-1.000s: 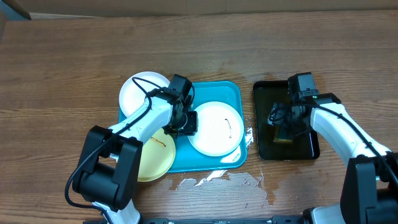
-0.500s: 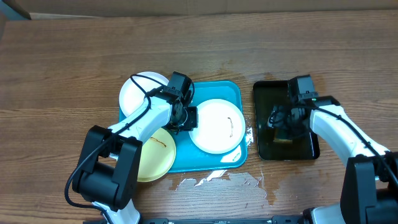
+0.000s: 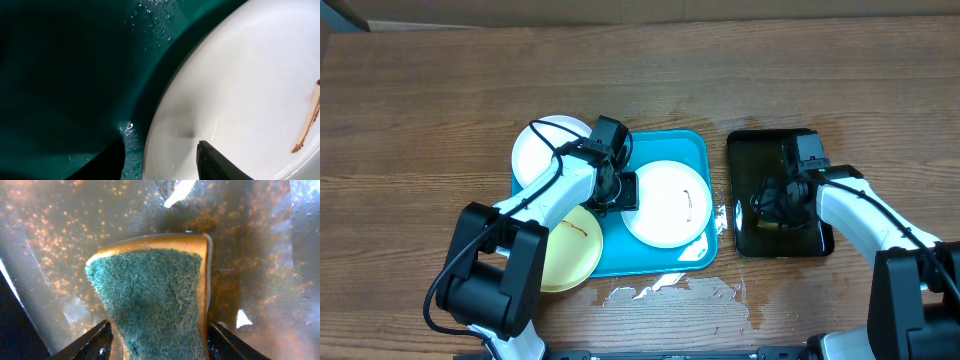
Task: Clean dirty plates on tray and stack at the side
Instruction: 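Reach the left gripper to the right white plate and grip its rim, then carry the sponge with the right gripper onto the held white plate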
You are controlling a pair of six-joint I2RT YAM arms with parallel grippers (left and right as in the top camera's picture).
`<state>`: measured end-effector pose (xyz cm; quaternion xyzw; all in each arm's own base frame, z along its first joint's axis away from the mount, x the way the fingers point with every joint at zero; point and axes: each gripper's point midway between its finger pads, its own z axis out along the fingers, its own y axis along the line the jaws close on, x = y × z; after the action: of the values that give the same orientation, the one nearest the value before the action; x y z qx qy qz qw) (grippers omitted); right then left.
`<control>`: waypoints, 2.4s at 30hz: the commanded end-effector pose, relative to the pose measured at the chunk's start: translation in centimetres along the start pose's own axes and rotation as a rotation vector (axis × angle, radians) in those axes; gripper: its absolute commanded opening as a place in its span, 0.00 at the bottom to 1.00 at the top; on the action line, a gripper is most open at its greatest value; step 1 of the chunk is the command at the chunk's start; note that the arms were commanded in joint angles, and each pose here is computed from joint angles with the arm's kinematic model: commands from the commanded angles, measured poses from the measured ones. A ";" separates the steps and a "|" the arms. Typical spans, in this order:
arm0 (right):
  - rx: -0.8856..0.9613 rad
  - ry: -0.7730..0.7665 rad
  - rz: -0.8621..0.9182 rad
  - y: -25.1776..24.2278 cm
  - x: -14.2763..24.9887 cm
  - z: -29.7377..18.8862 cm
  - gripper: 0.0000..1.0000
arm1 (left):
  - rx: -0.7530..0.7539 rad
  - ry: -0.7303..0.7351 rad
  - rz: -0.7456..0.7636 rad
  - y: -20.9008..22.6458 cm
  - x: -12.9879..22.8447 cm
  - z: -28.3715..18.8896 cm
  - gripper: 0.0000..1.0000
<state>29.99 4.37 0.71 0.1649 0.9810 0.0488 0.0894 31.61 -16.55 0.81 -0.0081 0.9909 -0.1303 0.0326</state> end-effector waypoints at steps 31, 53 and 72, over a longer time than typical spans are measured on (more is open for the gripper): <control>-0.101 0.023 -0.100 3.4 -2.2 -7.9 0.04 | -0.011 0.010 -0.015 0.2 0.2 0.6 0.48; -0.486 0.108 -0.297 10.1 0.3 -9.9 0.04 | -0.015 -0.010 -0.276 0.3 -0.2 0.6 0.20; -0.233 -0.168 -0.634 17.6 2.5 -7.4 0.04 | -0.021 0.006 -0.340 0.4 0.2 0.6 0.21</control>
<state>30.51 22.03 10.31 -0.1678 0.9564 0.1681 0.1700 31.92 -16.39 0.78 -0.2008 0.9708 -0.1305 0.0149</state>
